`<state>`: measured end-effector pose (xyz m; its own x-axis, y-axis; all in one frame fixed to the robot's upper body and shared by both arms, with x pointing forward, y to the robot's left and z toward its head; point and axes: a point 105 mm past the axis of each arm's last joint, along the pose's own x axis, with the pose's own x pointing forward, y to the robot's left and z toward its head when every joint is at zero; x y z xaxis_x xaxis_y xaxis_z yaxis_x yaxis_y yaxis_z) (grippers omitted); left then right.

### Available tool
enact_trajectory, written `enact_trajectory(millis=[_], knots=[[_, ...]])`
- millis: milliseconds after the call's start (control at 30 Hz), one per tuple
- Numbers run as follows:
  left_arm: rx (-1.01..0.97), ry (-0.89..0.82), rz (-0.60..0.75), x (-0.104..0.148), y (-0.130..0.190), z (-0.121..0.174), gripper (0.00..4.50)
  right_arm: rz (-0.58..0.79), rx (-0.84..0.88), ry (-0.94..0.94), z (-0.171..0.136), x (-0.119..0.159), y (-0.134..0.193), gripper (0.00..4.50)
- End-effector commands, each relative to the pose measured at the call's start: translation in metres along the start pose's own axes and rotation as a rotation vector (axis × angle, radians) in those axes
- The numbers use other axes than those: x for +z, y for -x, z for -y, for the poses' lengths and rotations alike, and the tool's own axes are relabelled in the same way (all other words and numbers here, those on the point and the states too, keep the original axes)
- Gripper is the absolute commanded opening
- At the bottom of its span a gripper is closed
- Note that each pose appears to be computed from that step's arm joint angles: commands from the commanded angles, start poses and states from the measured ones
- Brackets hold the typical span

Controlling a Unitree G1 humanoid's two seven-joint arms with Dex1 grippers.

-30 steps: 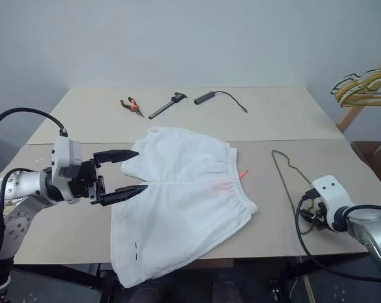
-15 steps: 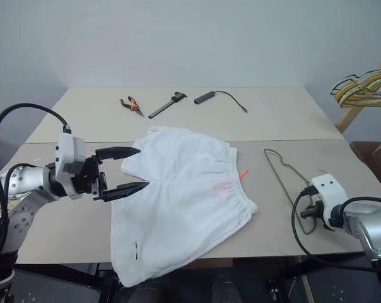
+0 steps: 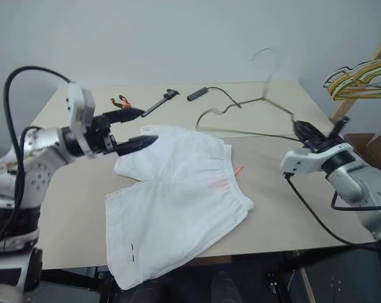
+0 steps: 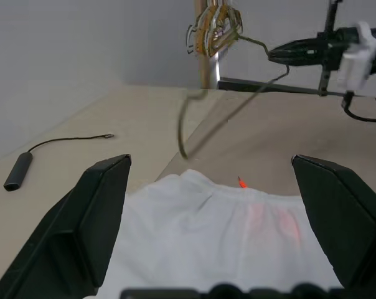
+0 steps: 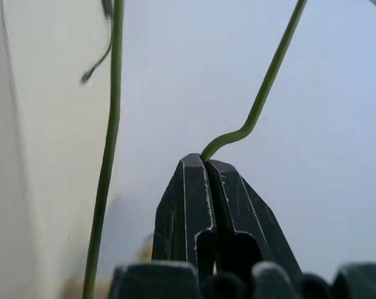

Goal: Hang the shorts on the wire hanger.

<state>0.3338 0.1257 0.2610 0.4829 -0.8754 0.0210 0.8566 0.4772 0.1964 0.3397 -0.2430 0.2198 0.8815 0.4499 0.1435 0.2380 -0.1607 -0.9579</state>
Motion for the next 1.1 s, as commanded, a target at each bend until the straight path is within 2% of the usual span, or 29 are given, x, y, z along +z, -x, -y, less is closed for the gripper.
enact_trajectory(millis=[33,300,567,700,767,900,1067,1100], knots=[[-0.062,0.041,-0.045,0.004,-0.012,-0.006,4.5,0.169,-0.109,0.136,0.017,0.021,-0.014,0.02],[-0.308,0.094,-0.284,-0.034,-0.033,0.019,4.5,0.269,-0.157,0.183,0.029,0.035,-0.032,0.02],[-0.262,-0.014,-0.419,-0.074,-0.056,0.016,4.5,0.29,-0.188,0.185,0.041,0.042,-0.034,0.02],[-0.248,-0.02,-0.435,-0.081,-0.062,0.016,3.59,0.289,-0.199,0.194,0.046,0.042,-0.035,0.0],[-0.251,-0.015,-0.417,-0.079,-0.063,0.016,2.92,0.285,-0.202,0.196,0.048,0.042,-0.035,0.0],[-0.235,-0.005,-0.39,-0.074,-0.063,0.012,1.85,0.282,-0.203,0.197,0.048,0.042,-0.035,0.0],[-0.207,-0.001,-0.375,-0.07,-0.063,0.005,0.21,0.293,-0.194,0.184,0.045,0.046,-0.035,0.0],[-0.206,-0.003,-0.377,-0.07,-0.061,0.004,0.03,0.296,-0.19,0.182,0.044,0.047,-0.034,0.0]])
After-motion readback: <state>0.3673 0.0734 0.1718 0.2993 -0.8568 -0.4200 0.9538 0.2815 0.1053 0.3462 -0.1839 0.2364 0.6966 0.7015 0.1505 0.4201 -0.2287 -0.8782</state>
